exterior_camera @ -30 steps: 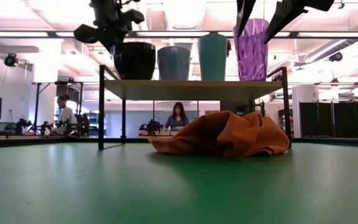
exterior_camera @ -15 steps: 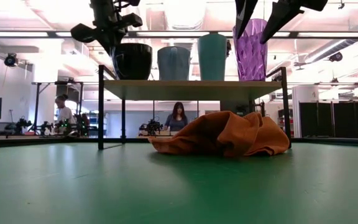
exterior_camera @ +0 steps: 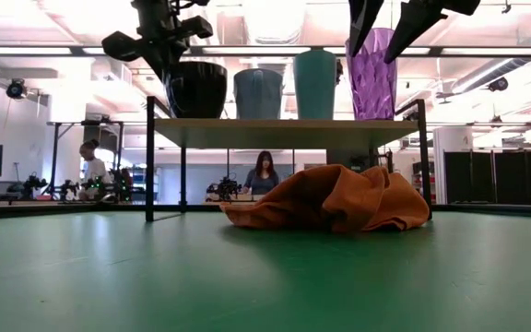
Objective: Stack small to large cups/mugs on shelf
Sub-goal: Put the black mug on the shelf, then return to Home Position
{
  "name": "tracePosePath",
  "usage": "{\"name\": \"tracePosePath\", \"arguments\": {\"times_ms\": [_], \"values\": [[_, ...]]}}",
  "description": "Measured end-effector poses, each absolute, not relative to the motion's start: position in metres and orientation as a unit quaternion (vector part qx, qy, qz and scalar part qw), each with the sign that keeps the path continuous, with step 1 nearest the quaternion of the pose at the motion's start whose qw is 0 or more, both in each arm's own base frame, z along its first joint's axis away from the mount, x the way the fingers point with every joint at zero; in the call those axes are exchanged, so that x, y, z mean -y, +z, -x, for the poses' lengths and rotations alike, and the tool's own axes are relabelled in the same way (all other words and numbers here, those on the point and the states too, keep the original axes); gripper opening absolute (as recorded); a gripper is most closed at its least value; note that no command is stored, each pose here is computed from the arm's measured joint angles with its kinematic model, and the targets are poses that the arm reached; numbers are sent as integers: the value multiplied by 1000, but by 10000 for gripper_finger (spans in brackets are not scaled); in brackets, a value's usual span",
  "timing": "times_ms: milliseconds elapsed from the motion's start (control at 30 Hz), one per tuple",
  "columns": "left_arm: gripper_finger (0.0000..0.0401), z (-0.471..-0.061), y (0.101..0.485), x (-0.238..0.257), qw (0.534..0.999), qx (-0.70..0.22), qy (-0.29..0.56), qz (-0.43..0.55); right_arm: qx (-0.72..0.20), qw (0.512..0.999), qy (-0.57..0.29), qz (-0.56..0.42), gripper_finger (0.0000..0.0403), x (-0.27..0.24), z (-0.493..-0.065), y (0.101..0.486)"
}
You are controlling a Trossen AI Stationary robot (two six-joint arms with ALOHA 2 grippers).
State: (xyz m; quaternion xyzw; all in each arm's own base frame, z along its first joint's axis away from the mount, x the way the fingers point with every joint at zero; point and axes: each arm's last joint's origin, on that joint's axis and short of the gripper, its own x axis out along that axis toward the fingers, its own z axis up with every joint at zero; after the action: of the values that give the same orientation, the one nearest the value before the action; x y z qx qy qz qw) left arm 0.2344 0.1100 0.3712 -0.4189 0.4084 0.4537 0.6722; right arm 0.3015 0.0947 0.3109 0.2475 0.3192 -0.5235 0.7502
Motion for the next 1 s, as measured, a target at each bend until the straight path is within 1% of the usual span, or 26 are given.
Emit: {"name": "tracePosePath", "arguments": {"times_ms": [267, 600, 733, 1000], "values": [[10, -235, 370, -110, 673, -409, 451, 421, -326, 751, -520, -243, 242, -95, -301, 311], [15, -238, 358, -111, 669, -413, 451, 423, -329, 753, -518, -238, 242, -95, -301, 311], [41, -241, 358, -113, 680, -401, 448, 420, -333, 754, -516, -232, 242, -95, -301, 311], [108, -241, 360, -112, 682, -400, 440, 426, -335, 755, -514, -229, 242, -95, -301, 311]]}}
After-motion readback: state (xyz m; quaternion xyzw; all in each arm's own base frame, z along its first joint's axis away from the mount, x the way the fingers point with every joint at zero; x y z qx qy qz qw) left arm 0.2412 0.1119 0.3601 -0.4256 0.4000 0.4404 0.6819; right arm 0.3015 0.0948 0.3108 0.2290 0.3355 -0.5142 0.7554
